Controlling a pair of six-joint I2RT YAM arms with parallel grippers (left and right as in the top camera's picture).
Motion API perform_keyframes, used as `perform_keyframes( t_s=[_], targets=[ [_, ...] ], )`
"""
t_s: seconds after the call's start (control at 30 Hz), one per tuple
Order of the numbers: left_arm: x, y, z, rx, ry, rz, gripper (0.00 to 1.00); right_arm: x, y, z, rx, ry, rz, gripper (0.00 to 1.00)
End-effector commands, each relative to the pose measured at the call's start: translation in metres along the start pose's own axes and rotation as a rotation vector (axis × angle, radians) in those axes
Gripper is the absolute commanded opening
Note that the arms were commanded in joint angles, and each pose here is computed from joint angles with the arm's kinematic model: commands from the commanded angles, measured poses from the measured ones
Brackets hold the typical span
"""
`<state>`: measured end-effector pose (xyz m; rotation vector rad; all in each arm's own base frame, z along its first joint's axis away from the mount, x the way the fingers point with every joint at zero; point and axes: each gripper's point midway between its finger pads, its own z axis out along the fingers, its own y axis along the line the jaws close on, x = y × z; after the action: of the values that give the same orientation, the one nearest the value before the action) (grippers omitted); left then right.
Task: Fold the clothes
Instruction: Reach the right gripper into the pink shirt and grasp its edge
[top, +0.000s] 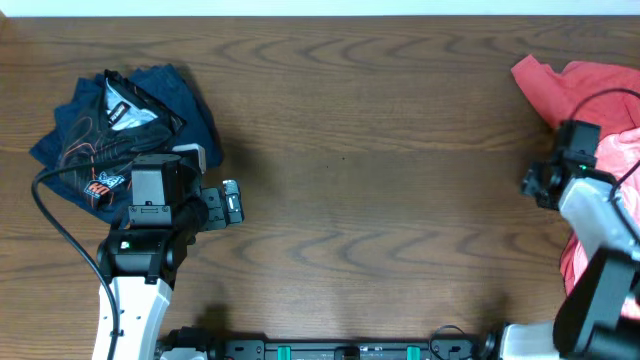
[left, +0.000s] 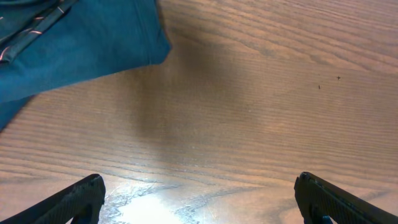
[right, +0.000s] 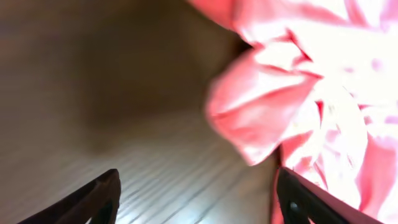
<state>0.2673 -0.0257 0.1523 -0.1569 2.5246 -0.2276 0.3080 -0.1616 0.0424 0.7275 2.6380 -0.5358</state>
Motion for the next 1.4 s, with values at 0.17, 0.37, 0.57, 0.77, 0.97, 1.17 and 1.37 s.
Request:
perform_keyframes(
  t_s=[0.17,0.37,0.57,0.77,0.97,1.17,1.37],
  targets=[
    [-0.006,-0.002,-0.004,0.007,-0.016,-0.01,0.98,0.014,-0.035,0.047,0.111,0.084,0.189,0.64],
    [-0.007,-0.002,-0.004,0.007,-0.017,-0.01,0.98,0.008,-0.029,0.052,0.059,0.076,0.2,0.01],
    [-0.008,-0.002,-0.004,0.007,-0.022,-0.01,0.98,-0.043,0.023,0.0,-0.268,-0.055,0.073,0.01],
    [-0.01,-0.002,-0.005,0.009,-0.032,-0.008,0.98,-0.054,0.101,-0.112,-0.603,-0.174,-0.14,0.01],
    [-0.014,-0.003,-0.005,0.012,-0.048,-0.006,0.98,0.013,0.193,-0.192,-0.853,-0.129,-0.39,0.01],
    [-0.015,-0.003,-0.005,0.013,-0.051,-0.006,0.98,0.059,0.288,-0.252,-1.054,-0.236,-0.585,0.01],
    [-0.015,-0.003,-0.005,0.013,-0.049,-0.006,0.98,0.117,0.362,-0.281,-1.204,-0.282,-0.724,0.01]
  ],
)
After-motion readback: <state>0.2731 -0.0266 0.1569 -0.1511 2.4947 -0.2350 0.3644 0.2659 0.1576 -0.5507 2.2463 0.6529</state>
